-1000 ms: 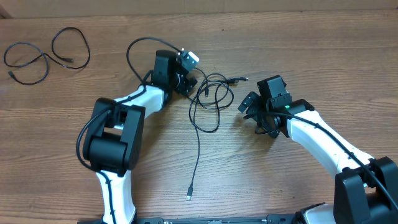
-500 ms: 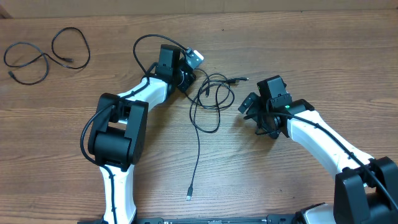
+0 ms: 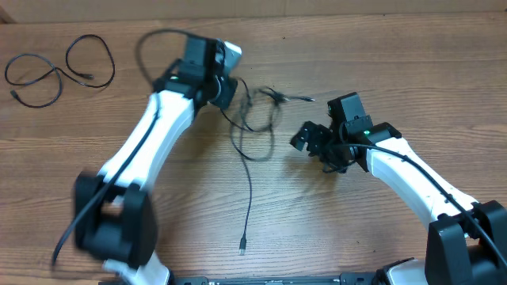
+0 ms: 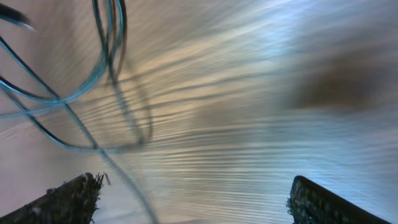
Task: Untangle cables
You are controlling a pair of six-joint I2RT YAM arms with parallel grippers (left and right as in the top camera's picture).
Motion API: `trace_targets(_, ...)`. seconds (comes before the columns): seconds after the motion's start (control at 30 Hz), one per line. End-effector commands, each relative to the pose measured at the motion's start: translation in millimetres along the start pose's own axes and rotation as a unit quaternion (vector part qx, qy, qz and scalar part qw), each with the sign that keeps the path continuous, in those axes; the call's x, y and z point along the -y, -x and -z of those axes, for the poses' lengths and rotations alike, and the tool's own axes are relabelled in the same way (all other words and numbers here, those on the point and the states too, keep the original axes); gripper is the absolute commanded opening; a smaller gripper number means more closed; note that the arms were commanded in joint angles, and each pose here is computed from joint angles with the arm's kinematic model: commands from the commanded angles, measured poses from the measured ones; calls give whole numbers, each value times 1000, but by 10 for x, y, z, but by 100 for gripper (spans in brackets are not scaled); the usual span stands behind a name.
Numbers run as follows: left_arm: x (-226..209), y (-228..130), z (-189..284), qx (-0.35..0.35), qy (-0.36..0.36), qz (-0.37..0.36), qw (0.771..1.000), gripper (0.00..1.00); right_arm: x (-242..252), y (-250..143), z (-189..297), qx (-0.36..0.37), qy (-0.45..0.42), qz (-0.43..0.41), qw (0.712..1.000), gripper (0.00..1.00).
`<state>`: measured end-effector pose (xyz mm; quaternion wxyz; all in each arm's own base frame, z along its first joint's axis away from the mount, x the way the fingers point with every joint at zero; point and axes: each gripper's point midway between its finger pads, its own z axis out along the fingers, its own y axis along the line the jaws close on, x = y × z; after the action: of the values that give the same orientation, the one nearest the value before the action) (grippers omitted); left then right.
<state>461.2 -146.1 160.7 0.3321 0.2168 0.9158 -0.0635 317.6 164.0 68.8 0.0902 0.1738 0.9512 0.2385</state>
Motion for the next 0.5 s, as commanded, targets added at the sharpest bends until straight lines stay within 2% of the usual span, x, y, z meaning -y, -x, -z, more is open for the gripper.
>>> trace_targets(0.0,197,460,874,93,-49,36,994,4,-547,-107,137,-49,134,55,988,98)
trace_targets(0.23,635,595,1528,146,-165,37,975,4,-1077,-47,228,-12,225,127,966,98)
trace_targets(0.47,793,606,1608,146,-216,49,964,4,-1362,5,335,7,276,128,952,100)
